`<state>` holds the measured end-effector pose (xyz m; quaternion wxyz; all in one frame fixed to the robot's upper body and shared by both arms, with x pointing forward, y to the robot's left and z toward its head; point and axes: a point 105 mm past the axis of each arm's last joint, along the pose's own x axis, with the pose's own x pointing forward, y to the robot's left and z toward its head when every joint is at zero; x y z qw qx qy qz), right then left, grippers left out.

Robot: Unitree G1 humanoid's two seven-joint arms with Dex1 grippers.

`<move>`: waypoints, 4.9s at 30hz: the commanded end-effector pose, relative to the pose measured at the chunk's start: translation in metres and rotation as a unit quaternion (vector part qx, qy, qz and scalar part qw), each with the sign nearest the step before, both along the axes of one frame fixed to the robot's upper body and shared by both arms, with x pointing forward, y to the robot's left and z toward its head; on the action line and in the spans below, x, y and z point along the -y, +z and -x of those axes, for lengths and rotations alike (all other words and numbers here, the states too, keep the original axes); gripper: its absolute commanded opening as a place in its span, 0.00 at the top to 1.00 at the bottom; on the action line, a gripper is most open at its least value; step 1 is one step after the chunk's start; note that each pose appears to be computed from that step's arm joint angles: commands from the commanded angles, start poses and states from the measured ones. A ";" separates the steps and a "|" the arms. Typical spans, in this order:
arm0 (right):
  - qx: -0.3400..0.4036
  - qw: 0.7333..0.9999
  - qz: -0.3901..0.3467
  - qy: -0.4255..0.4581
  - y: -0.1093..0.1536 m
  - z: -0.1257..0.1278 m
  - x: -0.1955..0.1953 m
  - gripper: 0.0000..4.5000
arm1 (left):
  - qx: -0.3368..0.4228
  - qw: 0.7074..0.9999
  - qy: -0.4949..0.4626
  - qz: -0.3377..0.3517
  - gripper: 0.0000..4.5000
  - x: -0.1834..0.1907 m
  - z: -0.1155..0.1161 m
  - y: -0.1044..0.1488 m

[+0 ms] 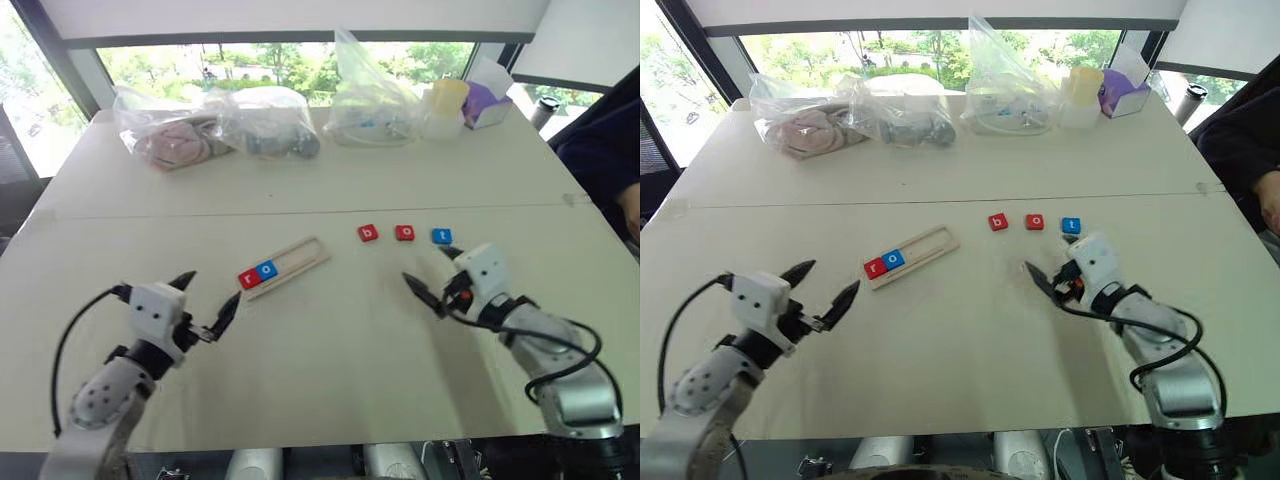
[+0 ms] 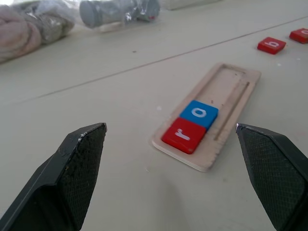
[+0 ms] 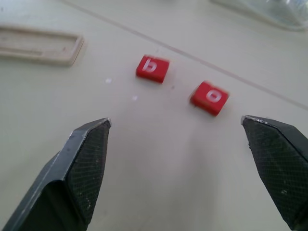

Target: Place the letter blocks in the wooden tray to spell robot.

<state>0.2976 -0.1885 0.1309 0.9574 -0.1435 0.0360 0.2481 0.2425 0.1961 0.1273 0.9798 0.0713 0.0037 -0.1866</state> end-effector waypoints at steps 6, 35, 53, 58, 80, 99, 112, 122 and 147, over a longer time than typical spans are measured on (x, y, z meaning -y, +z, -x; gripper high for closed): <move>-0.014 0.997 -0.004 0.078 0.006 0.011 -0.024 0.01 | 0.016 0.998 -0.054 -0.004 0.00 0.011 0.002 0.018; -0.016 0.979 0.065 0.194 0.027 0.002 -0.029 0.01 | -0.003 0.986 -0.147 -0.074 0.00 0.024 0.005 0.015; 0.010 0.913 0.194 0.358 0.070 -0.013 -0.048 0.01 | -0.080 0.934 -0.311 -0.158 0.00 0.001 -0.063 0.013; 0.016 0.915 0.194 0.354 0.066 -0.012 -0.050 0.01 | -0.084 0.932 -0.317 -0.154 0.00 0.004 -0.074 0.004; 0.014 0.923 0.173 0.342 0.056 -0.004 -0.059 0.01 | -0.109 0.931 -0.311 -0.158 0.00 0.011 -0.084 -0.039; 0.020 0.927 0.174 0.331 0.057 -0.003 -0.058 0.00 | -0.143 0.921 -0.324 -0.163 0.31 0.011 -0.079 -0.068; 0.023 0.929 0.182 0.322 0.059 -0.005 -0.053 0.00 | -0.095 0.837 -0.504 -0.190 0.31 0.084 -0.029 -0.056; 0.020 0.930 0.182 0.319 0.060 -0.002 -0.054 0.00 | -0.101 0.843 -0.490 -0.196 0.31 0.085 -0.031 -0.062; -0.001 0.971 0.121 0.208 0.039 -0.038 -0.066 0.00 | -0.126 0.878 -0.422 -0.187 0.01 0.053 -0.027 -0.050</move>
